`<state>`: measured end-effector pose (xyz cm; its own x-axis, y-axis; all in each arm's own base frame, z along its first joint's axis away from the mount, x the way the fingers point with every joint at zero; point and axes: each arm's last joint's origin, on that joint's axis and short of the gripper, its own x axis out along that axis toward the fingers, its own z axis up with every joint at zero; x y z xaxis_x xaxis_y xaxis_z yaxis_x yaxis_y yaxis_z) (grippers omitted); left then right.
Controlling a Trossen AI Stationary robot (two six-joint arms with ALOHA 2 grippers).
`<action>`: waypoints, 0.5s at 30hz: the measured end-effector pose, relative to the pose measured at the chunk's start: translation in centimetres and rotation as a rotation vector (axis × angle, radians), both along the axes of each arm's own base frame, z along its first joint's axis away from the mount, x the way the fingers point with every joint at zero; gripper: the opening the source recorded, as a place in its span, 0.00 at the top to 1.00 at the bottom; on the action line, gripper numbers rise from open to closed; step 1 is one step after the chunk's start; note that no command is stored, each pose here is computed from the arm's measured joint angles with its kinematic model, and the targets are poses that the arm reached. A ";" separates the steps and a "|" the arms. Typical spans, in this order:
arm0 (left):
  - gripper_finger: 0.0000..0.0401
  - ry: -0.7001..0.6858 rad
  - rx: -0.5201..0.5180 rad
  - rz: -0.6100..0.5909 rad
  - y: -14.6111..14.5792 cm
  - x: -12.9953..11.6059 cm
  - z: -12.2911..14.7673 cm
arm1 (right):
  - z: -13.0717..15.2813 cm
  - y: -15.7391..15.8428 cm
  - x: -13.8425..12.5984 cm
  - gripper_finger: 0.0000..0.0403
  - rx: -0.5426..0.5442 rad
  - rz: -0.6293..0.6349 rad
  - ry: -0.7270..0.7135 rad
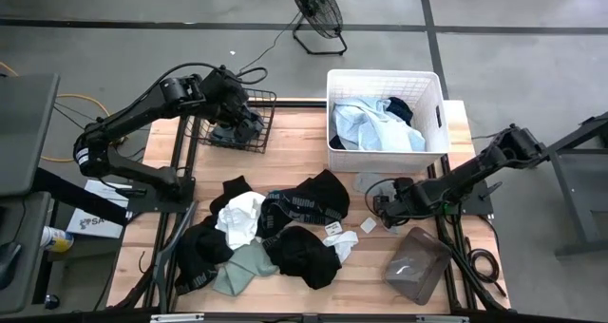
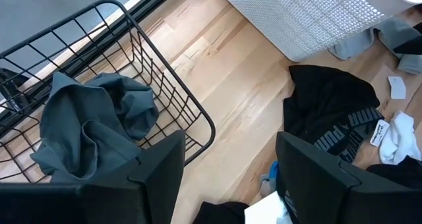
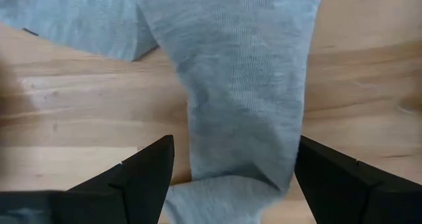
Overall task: Pick & Place Cloths
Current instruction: Put the light gray sock into the black bin
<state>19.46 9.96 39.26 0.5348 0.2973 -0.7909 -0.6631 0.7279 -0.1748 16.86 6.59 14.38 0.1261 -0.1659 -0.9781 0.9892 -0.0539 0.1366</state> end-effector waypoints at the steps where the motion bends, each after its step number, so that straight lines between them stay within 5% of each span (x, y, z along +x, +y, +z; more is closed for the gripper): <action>1: 0.42 0.000 0.000 0.000 0.0 0.0 0.0 | -0.1 0.0 -0.1 0.28 0.001 -0.003 -0.001; 7: 0.42 0.001 -0.001 0.000 0.0 0.0 0.0 | -0.5 0.0 -0.1 0.31 0.007 -0.004 -0.014; 15: 0.42 0.002 0.000 0.000 0.0 0.0 0.0 | -0.5 0.0 -0.1 0.54 0.010 -0.003 -0.014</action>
